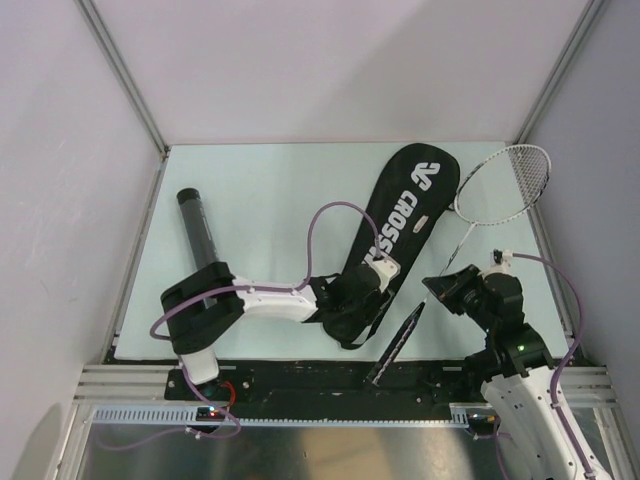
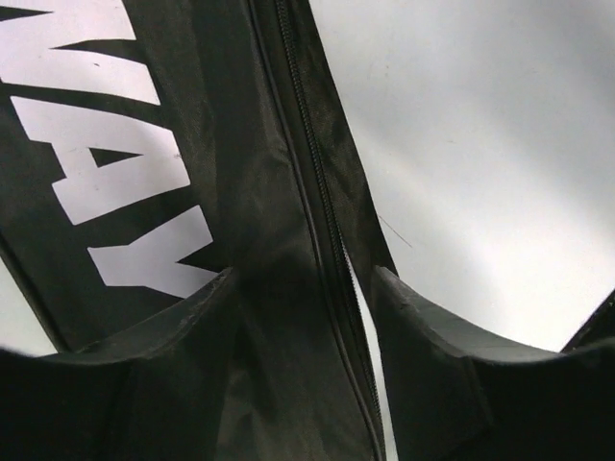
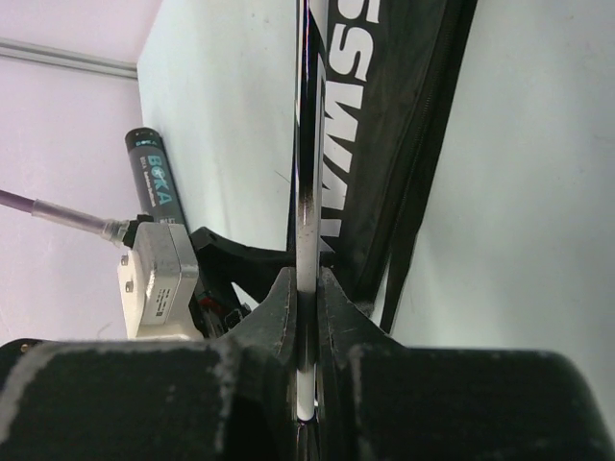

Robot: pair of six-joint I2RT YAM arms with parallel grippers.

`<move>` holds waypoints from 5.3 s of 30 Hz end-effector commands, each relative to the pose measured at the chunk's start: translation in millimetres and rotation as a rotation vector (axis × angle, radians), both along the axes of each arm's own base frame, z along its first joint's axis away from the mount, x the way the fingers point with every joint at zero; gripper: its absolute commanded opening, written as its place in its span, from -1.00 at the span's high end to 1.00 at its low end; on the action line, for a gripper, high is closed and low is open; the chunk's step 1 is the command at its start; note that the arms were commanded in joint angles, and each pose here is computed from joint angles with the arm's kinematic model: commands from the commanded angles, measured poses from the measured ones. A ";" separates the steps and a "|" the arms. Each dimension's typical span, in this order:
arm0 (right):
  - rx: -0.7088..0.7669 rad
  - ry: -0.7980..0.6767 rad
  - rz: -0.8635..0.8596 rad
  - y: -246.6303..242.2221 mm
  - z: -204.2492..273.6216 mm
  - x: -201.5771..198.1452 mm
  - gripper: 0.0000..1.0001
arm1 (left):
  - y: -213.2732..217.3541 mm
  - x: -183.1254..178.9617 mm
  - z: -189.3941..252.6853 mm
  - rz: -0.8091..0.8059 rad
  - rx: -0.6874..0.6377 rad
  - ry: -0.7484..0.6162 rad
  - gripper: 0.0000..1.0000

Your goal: Pack up the badminton gear

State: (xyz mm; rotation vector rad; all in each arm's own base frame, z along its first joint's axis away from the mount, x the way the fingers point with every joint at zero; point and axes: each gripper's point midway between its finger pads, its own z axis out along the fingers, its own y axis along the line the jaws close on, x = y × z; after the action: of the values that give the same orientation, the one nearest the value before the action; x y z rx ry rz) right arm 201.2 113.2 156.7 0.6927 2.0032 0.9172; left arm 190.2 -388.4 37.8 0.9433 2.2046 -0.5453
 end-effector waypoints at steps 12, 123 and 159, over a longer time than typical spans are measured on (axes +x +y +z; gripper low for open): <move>0.003 0.044 0.146 22.6 -21.4 2.8 1.00 | 0.1 30.2 80.8 0.147 -0.120 -0.072 1.00; 0.158 -0.099 0.493 178.8 -36.4 141.4 1.00 | 37.6 -61.5 139.5 0.052 -0.650 0.359 1.00; -0.268 0.272 0.249 84.3 -80.3 81.7 -0.38 | 53.7 -20.4 60.8 0.266 -0.414 0.319 0.34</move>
State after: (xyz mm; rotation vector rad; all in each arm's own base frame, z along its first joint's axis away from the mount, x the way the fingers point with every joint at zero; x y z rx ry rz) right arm 279.1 211.6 60.9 0.5028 2.4882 0.7415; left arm 155.1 -325.5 77.4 0.3579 2.3884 -1.0222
